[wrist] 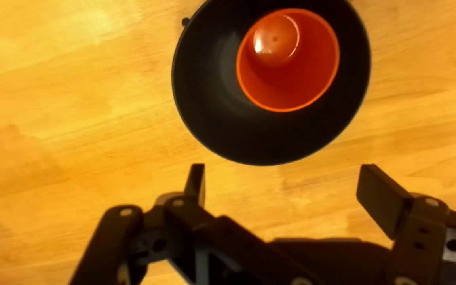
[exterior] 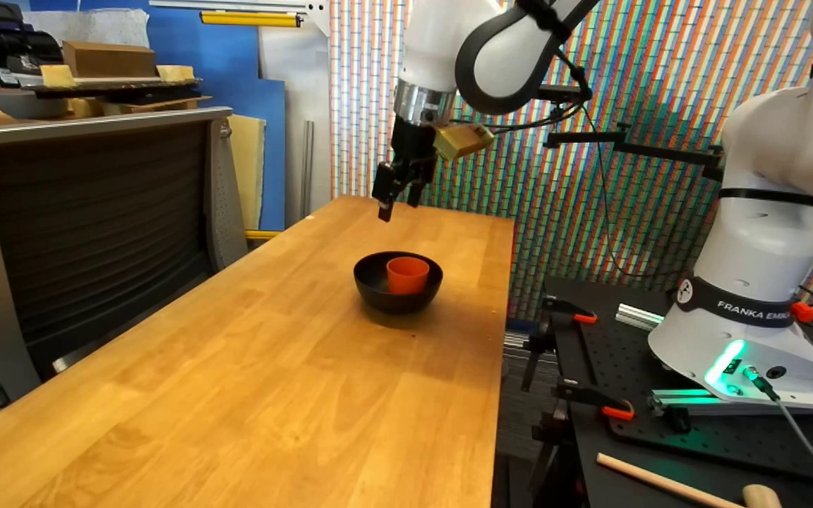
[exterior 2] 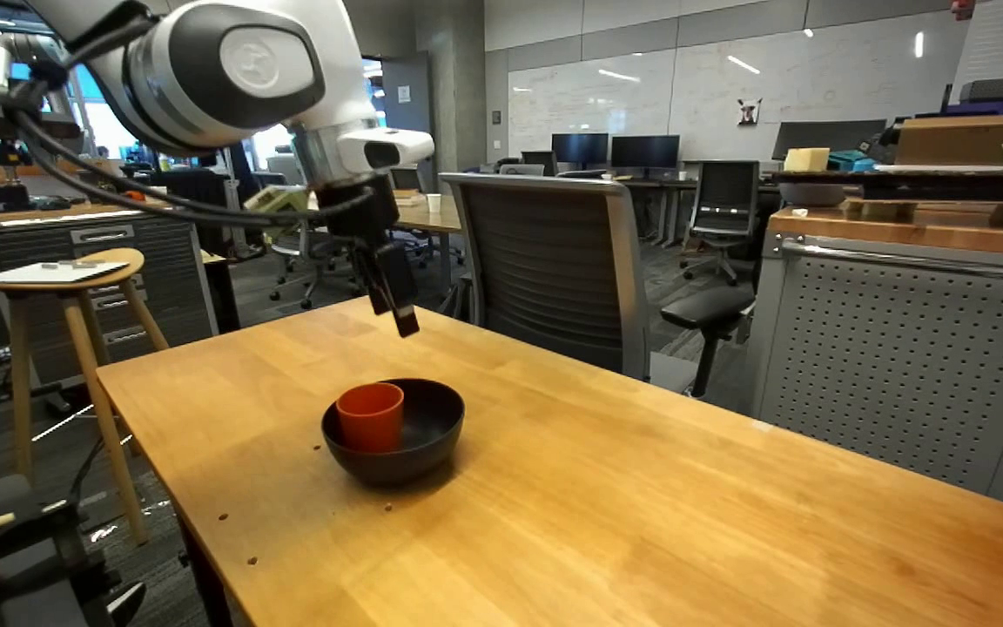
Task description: Put the orange cup in the black bowl
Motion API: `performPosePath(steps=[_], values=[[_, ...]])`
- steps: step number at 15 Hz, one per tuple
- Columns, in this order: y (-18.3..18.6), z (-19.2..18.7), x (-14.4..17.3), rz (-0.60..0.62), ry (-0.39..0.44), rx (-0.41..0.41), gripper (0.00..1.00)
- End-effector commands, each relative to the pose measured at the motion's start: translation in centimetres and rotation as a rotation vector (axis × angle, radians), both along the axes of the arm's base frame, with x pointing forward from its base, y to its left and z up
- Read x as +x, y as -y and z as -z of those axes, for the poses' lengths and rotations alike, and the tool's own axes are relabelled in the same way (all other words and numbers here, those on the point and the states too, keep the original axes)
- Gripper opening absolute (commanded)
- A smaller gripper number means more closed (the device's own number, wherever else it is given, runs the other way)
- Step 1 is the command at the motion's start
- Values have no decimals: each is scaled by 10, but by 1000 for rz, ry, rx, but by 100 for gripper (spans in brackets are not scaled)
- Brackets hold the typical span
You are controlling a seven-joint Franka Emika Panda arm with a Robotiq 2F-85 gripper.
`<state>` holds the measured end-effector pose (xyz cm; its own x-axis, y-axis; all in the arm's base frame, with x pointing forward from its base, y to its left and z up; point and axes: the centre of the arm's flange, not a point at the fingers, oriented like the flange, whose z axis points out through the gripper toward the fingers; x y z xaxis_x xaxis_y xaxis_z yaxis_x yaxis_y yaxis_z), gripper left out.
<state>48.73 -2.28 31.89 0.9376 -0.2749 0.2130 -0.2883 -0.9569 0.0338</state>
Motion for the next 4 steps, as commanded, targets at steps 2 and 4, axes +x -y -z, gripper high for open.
performPosePath(steps=[2,4], values=[[-13,-29,-15,-70,-54,61,100],[-23,-50,-30,-119,-76,106,100]])
